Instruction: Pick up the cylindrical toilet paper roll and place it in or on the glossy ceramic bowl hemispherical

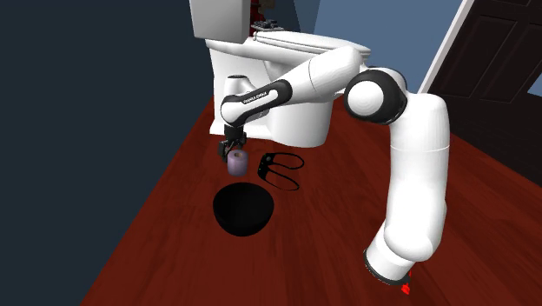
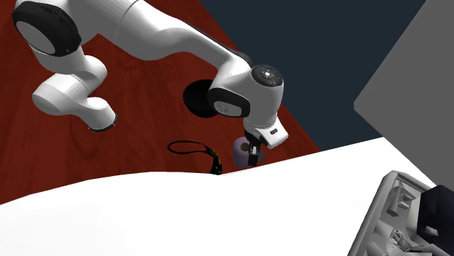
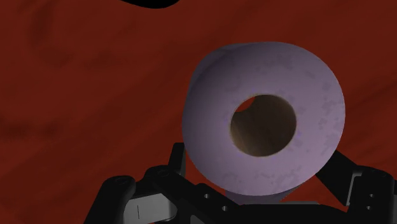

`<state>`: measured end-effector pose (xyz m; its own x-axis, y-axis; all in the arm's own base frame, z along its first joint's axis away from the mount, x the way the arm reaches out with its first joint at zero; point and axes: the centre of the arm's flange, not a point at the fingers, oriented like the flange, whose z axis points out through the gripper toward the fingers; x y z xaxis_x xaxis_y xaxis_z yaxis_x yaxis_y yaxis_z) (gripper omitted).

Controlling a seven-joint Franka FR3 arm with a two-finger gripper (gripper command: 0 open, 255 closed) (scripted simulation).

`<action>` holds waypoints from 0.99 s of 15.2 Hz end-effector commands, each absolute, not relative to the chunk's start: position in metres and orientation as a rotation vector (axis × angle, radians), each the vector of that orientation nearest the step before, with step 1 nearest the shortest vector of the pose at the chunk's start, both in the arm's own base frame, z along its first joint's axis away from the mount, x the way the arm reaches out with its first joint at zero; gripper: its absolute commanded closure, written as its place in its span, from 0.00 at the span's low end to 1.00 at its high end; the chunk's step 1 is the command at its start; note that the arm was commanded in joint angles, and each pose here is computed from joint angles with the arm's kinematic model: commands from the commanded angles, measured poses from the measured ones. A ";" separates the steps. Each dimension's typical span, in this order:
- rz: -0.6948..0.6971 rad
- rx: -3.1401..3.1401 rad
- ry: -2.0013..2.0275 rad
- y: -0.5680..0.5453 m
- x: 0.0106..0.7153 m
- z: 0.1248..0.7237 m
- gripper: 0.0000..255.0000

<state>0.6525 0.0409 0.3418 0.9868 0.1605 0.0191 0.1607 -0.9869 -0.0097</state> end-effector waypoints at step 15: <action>-0.029 -3.120 -0.252 0.041 0.653 0.352 1.00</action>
<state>0.6527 0.0405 0.3486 0.9868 0.1606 0.0189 0.1608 -0.9869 -0.0098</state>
